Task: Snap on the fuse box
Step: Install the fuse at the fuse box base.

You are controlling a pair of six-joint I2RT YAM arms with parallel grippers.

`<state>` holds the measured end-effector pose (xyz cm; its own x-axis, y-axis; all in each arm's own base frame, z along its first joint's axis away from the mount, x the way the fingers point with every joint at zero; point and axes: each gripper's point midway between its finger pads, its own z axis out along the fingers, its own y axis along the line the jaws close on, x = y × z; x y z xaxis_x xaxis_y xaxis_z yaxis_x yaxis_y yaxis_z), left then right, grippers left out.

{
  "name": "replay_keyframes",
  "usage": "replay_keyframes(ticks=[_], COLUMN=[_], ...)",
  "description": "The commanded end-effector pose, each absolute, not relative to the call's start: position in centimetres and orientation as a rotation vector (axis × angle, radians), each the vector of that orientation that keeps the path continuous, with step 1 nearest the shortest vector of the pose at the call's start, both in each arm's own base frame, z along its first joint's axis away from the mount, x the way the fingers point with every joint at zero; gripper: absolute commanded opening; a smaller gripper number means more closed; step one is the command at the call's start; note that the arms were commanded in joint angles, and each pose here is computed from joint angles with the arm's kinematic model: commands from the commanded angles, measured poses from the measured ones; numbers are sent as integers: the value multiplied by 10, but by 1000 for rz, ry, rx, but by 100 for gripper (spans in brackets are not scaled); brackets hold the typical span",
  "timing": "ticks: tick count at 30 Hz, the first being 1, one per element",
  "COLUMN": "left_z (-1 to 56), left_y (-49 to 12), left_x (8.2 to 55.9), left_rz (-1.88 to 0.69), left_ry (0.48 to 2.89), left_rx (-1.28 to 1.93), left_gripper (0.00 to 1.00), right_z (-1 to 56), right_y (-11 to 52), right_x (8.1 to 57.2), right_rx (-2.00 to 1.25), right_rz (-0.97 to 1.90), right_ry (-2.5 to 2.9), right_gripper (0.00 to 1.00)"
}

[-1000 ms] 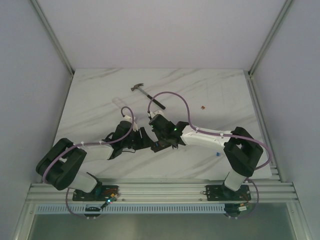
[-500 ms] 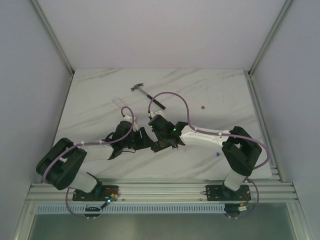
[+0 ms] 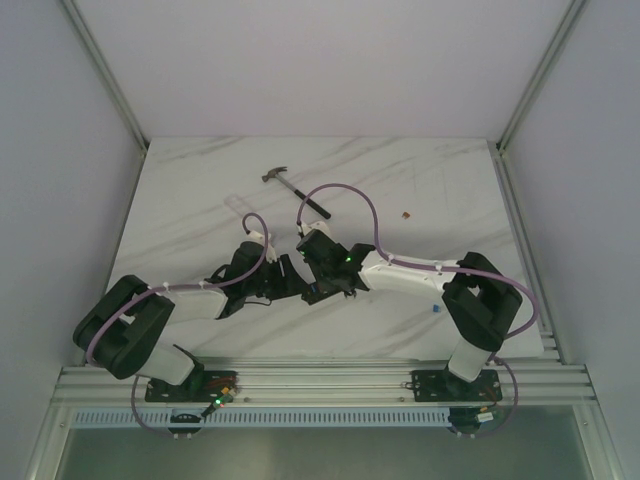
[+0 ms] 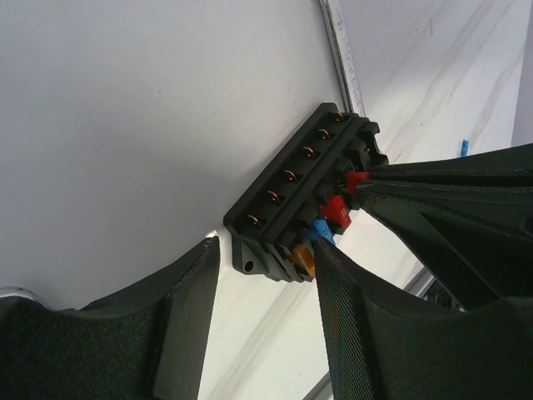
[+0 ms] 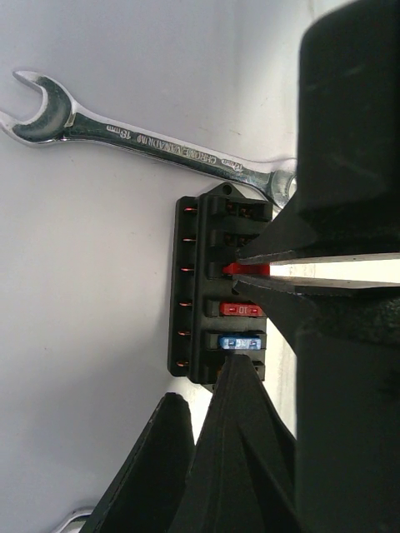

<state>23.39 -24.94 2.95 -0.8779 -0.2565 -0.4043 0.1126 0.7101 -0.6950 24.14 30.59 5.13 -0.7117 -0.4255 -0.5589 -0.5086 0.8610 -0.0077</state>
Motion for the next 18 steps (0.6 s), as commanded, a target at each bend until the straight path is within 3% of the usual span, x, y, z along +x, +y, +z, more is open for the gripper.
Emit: replay_keyframes(ticks=[1, 18], left_z=[23, 18], left_y=[-247, -243], left_x=[234, 236], left_rz=[-999, -968], left_ry=[2465, 2472], left_rx=[-123, -161], left_gripper=[58, 53], right_z=[29, 15], right_y=[294, 286], right_x=[232, 221], right_rx=[-696, -690], right_rz=[128, 29], right_ry=[2524, 2598], right_gripper=[0, 0])
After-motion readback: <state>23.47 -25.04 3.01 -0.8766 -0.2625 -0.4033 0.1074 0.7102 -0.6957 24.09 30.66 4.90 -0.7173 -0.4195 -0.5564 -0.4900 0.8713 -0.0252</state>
